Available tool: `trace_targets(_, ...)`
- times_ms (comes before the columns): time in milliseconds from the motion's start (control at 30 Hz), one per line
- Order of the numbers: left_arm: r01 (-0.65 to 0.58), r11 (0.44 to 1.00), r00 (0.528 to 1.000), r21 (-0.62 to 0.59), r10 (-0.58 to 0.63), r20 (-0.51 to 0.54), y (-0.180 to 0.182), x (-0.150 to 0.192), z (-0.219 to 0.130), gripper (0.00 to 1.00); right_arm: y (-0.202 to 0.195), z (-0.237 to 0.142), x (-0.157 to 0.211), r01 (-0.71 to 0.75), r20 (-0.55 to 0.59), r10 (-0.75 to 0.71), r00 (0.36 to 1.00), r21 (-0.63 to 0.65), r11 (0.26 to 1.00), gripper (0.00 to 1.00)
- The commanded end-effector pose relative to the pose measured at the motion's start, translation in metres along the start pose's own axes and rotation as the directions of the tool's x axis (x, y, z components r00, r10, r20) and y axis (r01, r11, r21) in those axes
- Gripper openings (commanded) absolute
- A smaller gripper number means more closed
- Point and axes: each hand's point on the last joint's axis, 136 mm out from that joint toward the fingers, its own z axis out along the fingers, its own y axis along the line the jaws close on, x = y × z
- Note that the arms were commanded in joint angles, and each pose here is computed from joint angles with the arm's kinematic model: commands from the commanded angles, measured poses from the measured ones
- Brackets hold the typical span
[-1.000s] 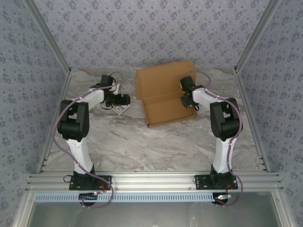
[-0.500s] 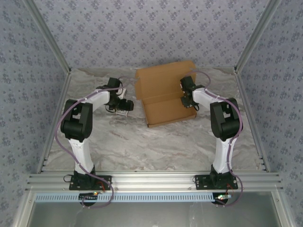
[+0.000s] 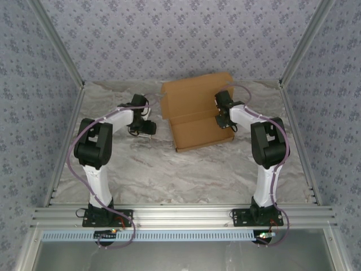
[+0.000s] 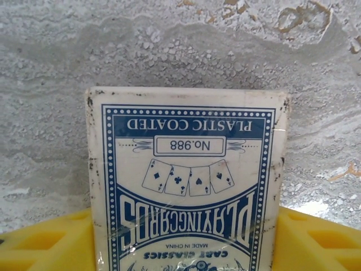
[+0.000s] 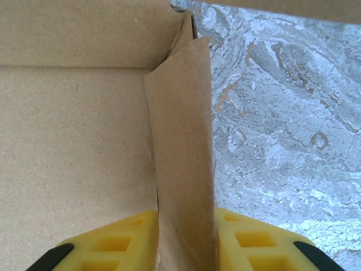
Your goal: Fold the paper box
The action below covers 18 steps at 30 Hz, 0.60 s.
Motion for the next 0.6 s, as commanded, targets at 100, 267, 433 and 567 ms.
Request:
trace_targets(100, 0.099, 0.994, 0.986, -0.052, -0.091, 0.14, 0.011, 0.013, -0.048, 0.57, 0.004, -0.019, 0.004, -0.011, 0.007, 0.011, 1.0, -0.017, 1.0, 0.38)
trace_targets(267, 0.101, 0.995, 0.957, 0.011, -0.101, 0.271, -0.012, 0.035, -0.101, 0.5, 0.002, -0.023, 0.004, -0.03, 0.012, 0.03, 0.999, -0.019, 0.999, 0.46)
trace_targets(433, -0.067, 0.99, 0.929, 0.121, 0.018, 0.369, -0.089, 0.036, -0.146, 0.49, -0.003, -0.038, 0.003, -0.072, 0.043, 0.074, 0.996, -0.035, 0.997, 0.51)
trace_targets(567, -0.233, 0.962, 0.911, 0.142, 0.165, 0.378, -0.159, 0.021, -0.149, 0.49, -0.017, -0.06, 0.004, -0.128, 0.086, 0.132, 0.988, -0.047, 0.991, 0.54)
